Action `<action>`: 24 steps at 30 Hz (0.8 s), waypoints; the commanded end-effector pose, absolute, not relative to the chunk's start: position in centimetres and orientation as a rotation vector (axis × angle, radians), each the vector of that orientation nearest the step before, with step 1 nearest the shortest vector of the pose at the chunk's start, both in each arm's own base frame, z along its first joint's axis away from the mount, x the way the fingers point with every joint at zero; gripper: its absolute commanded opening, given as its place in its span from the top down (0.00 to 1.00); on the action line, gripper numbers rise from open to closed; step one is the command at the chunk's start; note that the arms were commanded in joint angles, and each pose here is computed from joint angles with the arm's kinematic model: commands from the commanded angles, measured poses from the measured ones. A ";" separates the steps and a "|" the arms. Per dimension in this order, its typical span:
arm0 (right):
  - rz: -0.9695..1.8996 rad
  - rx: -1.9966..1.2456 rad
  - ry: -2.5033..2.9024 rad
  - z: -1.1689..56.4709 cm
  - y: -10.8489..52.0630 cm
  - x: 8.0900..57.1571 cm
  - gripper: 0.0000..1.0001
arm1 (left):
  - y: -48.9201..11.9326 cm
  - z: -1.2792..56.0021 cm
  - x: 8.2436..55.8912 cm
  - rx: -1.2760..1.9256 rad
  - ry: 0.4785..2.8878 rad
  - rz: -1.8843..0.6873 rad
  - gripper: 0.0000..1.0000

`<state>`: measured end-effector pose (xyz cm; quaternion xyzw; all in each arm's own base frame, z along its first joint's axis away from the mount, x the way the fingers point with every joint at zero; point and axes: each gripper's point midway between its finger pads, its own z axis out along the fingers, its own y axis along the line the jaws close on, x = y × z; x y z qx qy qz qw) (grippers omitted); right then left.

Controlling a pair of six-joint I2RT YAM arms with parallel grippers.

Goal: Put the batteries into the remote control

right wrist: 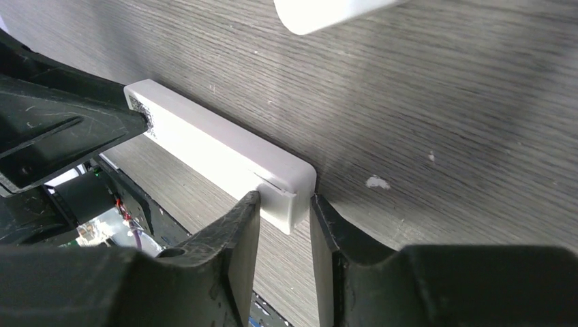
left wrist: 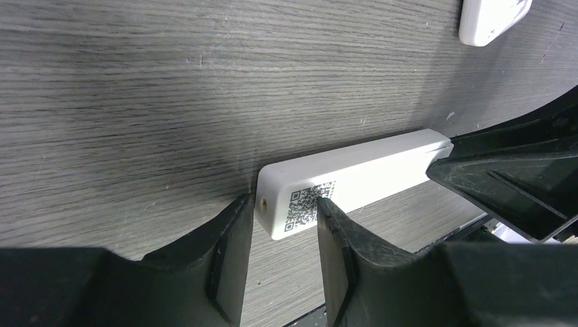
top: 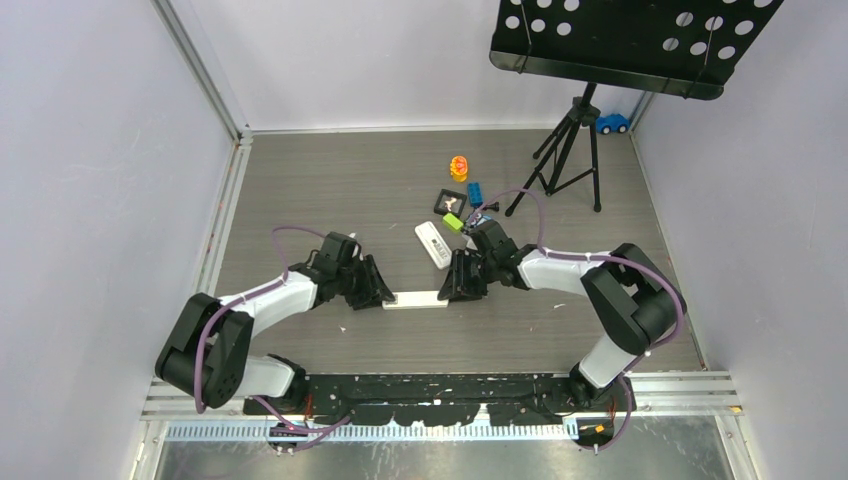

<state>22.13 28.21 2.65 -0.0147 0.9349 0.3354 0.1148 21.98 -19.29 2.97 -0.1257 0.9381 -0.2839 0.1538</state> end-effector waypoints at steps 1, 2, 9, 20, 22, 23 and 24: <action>1.009 -0.060 2.724 2.5 28.7 22.5 0.65 | -19.7 3.7 22.7 -0.317 2.669 -0.824 0.59; 1.002 -0.057 2.729 2.3 28.6 22.5 0.67 | -19.7 3.7 22.7 -0.316 2.668 -0.825 0.59; 0.948 -0.026 2.741 1.5 27.8 22.3 0.73 | -19.7 3.5 22.6 -0.320 2.678 -0.819 0.59; 0.873 -0.011 2.735 1.5 27.0 22.2 0.64 | -19.7 3.4 22.5 -0.321 2.684 -0.825 0.59; 0.837 -0.021 2.733 1.8 26.9 22.3 0.61 | -19.7 3.3 22.5 -0.321 2.686 -0.824 0.59; 0.818 -0.026 2.733 1.8 26.8 22.3 0.60 | -19.7 3.3 22.5 -0.322 2.686 -0.824 0.60; 0.801 -0.036 2.732 1.9 26.8 22.3 0.60 | -19.7 3.3 22.5 -0.322 2.686 -0.824 0.60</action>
